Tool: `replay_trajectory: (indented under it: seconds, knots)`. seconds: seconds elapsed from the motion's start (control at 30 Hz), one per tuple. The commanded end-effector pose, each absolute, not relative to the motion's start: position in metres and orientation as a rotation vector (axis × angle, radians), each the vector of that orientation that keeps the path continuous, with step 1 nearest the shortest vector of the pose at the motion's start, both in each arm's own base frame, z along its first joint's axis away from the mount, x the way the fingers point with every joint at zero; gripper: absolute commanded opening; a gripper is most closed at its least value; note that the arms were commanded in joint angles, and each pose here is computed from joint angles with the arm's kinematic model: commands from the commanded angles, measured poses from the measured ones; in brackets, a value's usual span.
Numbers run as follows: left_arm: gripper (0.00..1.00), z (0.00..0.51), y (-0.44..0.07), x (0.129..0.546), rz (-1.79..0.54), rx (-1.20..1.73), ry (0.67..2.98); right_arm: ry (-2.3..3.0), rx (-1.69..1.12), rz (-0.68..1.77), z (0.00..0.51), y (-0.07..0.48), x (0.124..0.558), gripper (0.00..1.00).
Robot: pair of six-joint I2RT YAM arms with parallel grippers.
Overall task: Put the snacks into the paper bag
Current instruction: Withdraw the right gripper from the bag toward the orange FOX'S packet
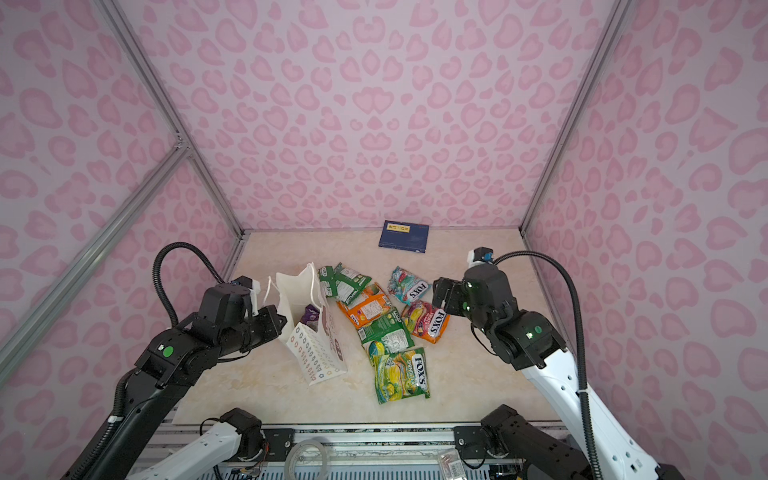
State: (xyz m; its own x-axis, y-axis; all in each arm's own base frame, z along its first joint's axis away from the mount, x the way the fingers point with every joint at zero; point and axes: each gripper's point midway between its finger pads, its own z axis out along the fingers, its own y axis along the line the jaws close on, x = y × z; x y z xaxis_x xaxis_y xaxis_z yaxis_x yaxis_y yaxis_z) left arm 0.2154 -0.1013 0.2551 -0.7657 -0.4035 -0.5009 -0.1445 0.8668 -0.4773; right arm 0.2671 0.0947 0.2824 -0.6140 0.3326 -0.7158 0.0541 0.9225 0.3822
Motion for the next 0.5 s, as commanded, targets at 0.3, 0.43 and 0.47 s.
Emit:
replay_trajectory:
  seconds: [0.3,0.43,0.47]
  knots:
    - [0.03,0.258,-0.103,0.216,-0.554,-0.384,2.431,2.303,0.519,0.749,0.150,0.081,0.298,0.96]
    - [0.03,0.257,-0.102,0.217,-0.548,-0.387,2.435,2.305,0.588,0.802,0.121,0.076,0.308,0.96]
    - [0.04,0.255,-0.102,0.217,-0.546,-0.390,2.439,2.304,0.586,0.802,0.116,0.076,0.311,0.96]
